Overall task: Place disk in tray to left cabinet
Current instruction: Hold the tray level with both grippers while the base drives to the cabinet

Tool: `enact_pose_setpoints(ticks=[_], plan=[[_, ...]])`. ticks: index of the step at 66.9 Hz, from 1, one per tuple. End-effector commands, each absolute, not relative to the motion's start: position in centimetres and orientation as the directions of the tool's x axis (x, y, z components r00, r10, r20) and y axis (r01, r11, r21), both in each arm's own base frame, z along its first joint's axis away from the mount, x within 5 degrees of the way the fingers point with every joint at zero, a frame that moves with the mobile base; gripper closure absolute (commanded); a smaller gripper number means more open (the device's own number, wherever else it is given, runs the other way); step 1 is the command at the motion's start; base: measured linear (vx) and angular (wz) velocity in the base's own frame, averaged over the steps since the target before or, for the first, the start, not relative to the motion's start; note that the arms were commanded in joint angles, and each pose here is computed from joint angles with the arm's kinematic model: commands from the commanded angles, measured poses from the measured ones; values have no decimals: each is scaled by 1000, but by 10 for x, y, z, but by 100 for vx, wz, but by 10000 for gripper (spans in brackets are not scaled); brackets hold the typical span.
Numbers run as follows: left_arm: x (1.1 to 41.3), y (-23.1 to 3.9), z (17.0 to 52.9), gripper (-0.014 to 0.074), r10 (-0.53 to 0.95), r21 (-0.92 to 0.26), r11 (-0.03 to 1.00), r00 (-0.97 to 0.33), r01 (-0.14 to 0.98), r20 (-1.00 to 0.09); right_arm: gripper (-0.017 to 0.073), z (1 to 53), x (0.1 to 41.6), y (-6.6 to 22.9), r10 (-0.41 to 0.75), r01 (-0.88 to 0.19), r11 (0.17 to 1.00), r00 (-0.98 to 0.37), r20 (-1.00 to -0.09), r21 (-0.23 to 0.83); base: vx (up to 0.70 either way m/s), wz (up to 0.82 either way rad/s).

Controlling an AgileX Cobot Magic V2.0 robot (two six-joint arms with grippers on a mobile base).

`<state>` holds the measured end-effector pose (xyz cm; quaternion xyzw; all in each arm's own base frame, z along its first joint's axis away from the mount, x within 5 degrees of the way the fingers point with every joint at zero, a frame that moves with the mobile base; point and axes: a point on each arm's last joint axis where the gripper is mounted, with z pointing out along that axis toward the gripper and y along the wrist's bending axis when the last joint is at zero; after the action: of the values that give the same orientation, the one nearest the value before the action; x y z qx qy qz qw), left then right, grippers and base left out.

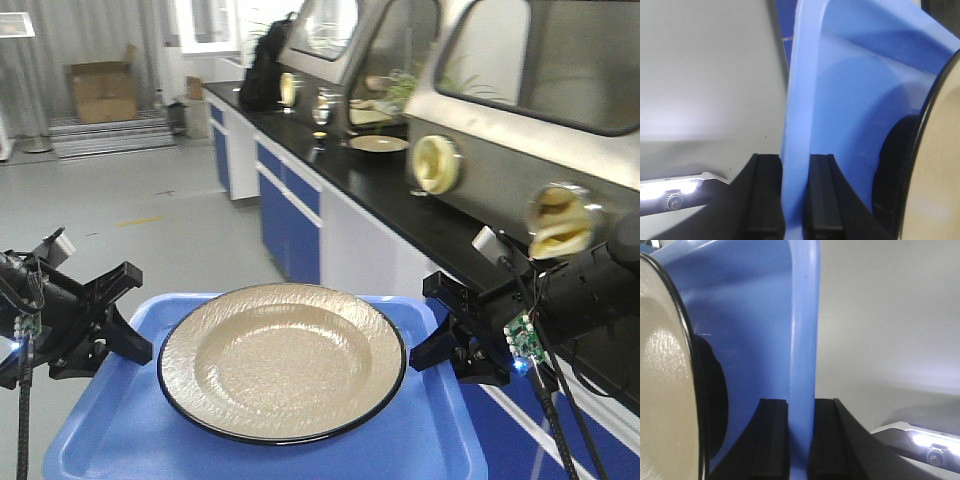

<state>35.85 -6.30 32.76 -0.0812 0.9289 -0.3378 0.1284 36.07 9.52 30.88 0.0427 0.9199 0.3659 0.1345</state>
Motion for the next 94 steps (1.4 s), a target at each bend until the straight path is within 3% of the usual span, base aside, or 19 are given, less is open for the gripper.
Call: enact_pose_setpoints(ticks=[1, 50, 94], plan=[[341, -93, 372, 594, -237, -836, 549, -960, -8, -146, 564, 361, 343, 121, 198, -70, 497, -961, -191, 865, 14, 48], [341, -93, 372, 594, -236, -836, 549, -961, -8, -145, 564, 361, 343, 121, 198, -70, 497, -961, -191, 865, 23, 43], [341, -94, 372, 594, -235, -836, 549, -961, -8, -145, 564, 361, 342, 121, 197, -70, 497, -962, -191, 865, 47, 6]])
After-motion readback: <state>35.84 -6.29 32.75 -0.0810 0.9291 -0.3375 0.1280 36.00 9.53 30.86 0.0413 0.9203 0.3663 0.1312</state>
